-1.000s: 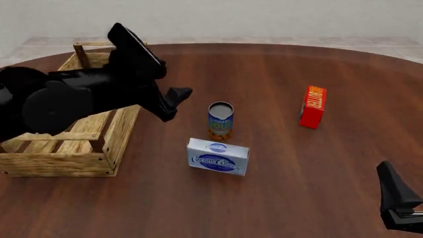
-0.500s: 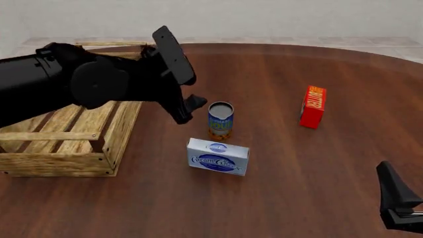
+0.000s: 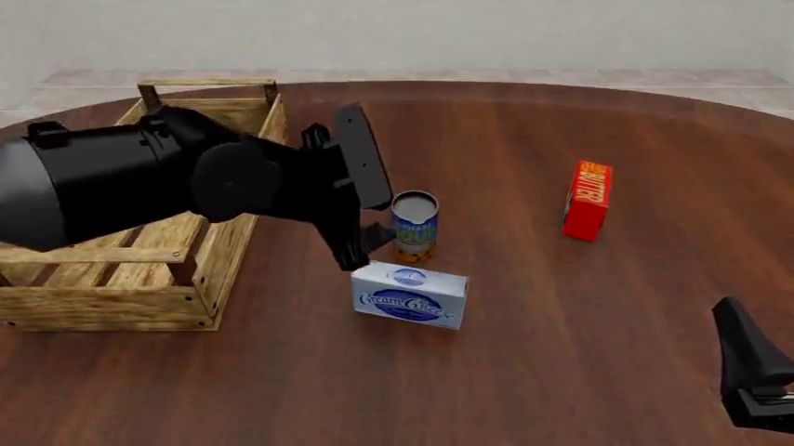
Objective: Pick up the cream cheese and put it in the tray.
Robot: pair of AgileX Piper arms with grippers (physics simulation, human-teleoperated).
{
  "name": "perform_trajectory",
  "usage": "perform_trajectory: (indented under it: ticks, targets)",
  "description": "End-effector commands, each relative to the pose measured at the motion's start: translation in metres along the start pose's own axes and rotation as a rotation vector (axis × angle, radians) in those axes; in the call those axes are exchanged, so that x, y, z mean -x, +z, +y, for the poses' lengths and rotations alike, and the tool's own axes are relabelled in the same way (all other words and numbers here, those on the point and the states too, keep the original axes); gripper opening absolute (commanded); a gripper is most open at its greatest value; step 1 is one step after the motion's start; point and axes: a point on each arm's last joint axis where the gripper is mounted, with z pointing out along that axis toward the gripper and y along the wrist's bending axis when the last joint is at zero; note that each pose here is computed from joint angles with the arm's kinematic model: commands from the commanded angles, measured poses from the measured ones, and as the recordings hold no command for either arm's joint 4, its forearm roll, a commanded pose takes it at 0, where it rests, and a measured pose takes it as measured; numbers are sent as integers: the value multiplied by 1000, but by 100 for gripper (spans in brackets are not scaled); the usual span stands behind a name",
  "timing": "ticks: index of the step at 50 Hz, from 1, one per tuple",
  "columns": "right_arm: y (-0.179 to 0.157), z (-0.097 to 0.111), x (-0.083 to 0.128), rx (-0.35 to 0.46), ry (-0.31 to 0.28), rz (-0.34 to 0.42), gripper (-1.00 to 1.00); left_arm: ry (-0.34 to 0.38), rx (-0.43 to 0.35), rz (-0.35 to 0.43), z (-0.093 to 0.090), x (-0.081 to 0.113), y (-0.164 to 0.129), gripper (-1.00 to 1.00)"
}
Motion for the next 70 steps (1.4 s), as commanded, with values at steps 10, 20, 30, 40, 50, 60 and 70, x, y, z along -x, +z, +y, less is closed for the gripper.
perform_trajectory:
  ticks: [10, 20, 30, 40, 50, 60, 70]
  targets:
    - [1, 0, -9, 1, 0, 0, 100, 44, -86, 51, -25, -8, 23, 100]
    - [0, 0, -7, 0, -1, 0, 100, 77, -111, 79, -31, -15, 35, 100]
    - [2, 0, -8, 0, 0, 2, 100, 111, -83, 77, -26, -26, 49, 100]
    - [1, 0, -8, -2, 2, 1, 100, 134, -78, 79, -22, -27, 61, 100]
    - [2, 0, -13, 0, 1, 5, 100, 153, -101, 87, -30, -28, 68, 100]
    - [2, 0, -13, 0, 4, 6, 100, 167, -134, 110, -43, -38, 78, 100]
    - [2, 0, -13, 0, 5, 5, 100, 157, -140, 129, -42, -44, 80, 100]
